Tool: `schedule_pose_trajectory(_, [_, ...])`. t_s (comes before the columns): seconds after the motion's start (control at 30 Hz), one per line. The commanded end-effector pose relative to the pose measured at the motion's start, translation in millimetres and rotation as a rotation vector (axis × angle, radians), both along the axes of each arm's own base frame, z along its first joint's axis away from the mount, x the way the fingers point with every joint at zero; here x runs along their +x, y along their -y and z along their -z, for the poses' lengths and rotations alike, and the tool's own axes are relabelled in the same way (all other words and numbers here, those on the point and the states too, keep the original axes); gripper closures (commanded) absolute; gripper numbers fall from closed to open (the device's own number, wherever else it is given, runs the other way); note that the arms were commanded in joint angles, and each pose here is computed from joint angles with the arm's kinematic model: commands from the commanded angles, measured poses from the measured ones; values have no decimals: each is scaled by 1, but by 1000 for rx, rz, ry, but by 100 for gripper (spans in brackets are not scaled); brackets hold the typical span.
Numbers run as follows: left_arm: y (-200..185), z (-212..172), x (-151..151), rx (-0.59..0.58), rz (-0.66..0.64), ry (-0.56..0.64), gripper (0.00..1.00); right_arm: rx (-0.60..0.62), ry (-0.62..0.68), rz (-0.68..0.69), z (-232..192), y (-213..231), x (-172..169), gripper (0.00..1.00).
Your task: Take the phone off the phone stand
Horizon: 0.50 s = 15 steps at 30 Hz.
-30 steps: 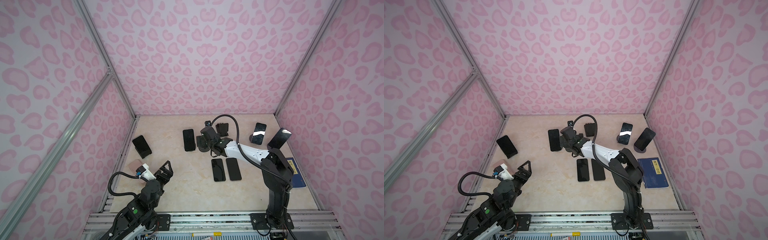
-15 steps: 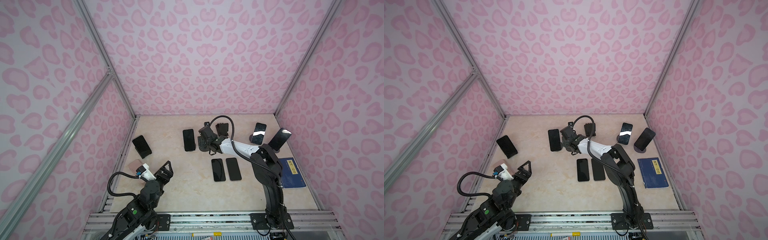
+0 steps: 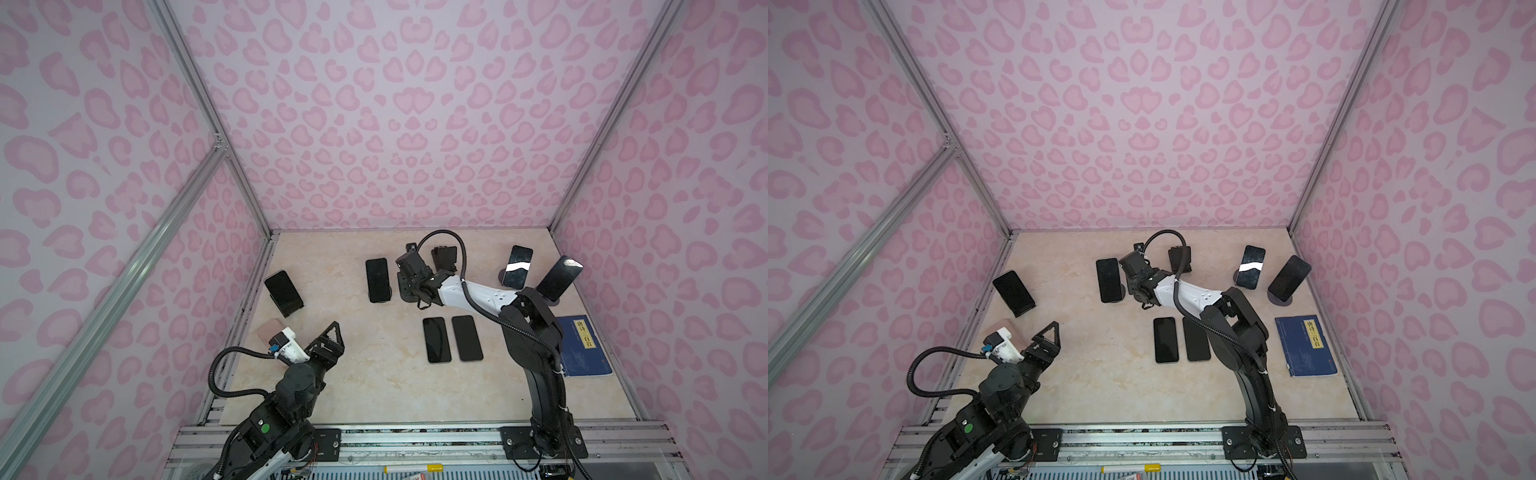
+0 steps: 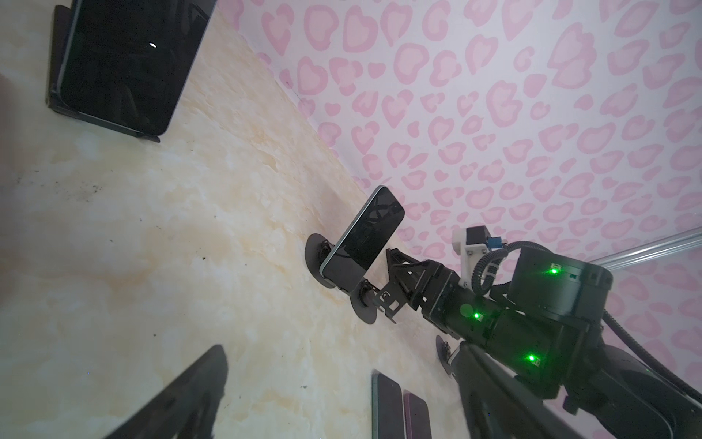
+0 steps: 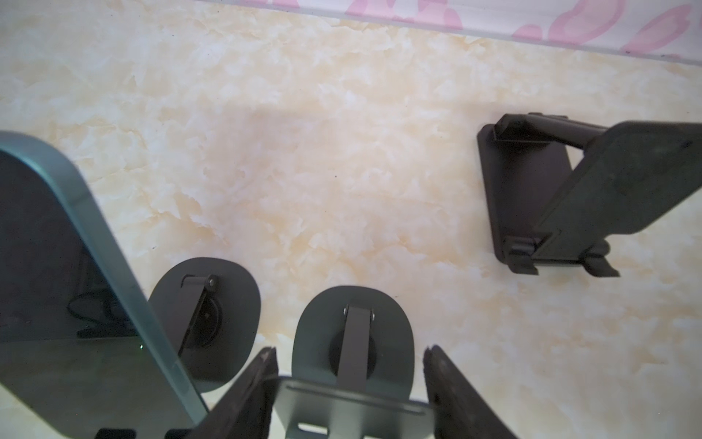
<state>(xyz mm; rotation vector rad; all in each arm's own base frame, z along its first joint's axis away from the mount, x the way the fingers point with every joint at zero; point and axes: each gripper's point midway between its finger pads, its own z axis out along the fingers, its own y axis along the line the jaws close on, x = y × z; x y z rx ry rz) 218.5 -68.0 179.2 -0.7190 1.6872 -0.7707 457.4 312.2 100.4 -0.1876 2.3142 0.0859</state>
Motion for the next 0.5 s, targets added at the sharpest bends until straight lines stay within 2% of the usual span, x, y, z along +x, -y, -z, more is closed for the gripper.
schedule_pose_trajectory(0.0, [-4,-9,0,11,-12,21,3,-5,49,-3,-5,3,16,38])
schedule_pose_trajectory(0.47, [-3,-17,1,54,-10,21,1,15,37,-47,3,8,79,39])
